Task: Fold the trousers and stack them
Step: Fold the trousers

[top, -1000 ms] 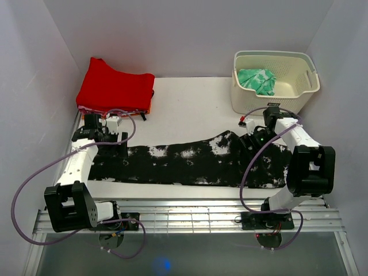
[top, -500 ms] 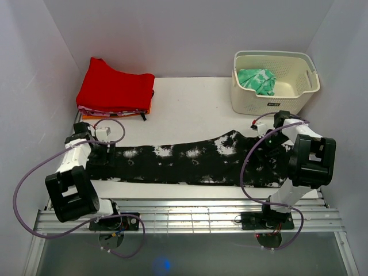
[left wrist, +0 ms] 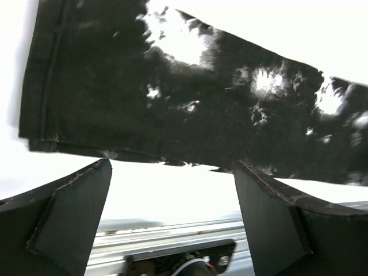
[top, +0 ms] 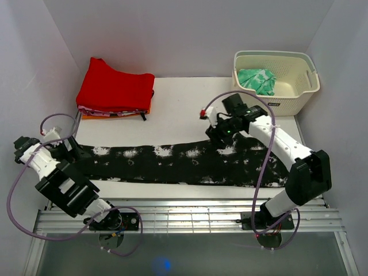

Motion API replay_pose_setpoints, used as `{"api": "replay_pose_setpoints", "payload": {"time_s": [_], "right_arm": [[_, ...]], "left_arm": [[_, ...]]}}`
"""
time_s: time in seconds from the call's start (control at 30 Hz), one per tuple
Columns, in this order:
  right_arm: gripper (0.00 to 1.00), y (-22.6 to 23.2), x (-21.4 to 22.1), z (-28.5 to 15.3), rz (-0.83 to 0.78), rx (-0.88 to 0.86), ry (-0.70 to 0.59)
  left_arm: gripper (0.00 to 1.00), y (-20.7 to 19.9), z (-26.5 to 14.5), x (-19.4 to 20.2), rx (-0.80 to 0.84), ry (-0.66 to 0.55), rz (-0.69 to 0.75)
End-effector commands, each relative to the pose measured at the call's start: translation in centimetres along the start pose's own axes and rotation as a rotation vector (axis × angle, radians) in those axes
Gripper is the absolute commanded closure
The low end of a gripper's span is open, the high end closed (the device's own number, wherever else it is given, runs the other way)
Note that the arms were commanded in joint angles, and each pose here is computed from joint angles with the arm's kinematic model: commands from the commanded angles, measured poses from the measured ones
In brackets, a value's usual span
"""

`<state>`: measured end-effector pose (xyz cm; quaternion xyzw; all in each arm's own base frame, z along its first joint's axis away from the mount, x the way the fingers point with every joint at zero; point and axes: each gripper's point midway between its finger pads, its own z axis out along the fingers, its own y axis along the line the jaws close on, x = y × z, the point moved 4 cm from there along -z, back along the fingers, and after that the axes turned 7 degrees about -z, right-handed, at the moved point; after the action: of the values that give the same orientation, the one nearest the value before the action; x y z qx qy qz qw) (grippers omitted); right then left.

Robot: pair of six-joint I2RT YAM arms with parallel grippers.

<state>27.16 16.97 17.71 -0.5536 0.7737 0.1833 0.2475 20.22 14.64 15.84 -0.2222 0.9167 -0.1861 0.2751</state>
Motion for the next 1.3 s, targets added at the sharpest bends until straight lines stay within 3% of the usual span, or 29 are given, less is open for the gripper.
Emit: {"api": "replay_pose_setpoints", "payload": {"time_s": [0.0,0.13,0.33,0.63,0.77,0.87,1.03,1.27], "right_arm": [[0.46,2.8,-3.9,2.9,-0.086,-0.061,-0.034],[0.57,7.7,-7.7,7.0,-0.226,-0.14,-0.05],[0.67,12.9,-11.3,12.4,-0.358,-0.197,-0.087],[0.83,16.2,-17.0,16.6,-0.316,-0.216,-0.177],[0.83,17.3,-20.0,17.3,-0.264,-0.276,-0.295],[0.81,18.0,-21.6,18.9,-0.275,-0.307,-0.279],[0.82,18.1,-18.6,22.4,-0.248,-0.338,-0.155],[0.84,15.6,-10.5,25.4,-0.178,-0.294,0.043]], "left_arm": [[0.02,1.8,0.3,0.8,0.058,-0.006,-0.154],[0.02,4.7,0.3,1.0,0.016,-0.032,-0.274],[0.02,6.3,0.3,0.8,-0.055,-0.112,-0.286],[0.02,6.5,2.6,2.1,-0.015,-0.121,-0.386],[0.02,6.4,3.1,2.3,0.005,-0.12,-0.409],[0.02,6.3,3.2,2.2,0.025,-0.121,-0.422],[0.02,5.6,3.3,2.0,0.057,-0.104,-0.393],[0.02,3.9,3.3,2.1,0.122,-0.082,-0.283]]}}
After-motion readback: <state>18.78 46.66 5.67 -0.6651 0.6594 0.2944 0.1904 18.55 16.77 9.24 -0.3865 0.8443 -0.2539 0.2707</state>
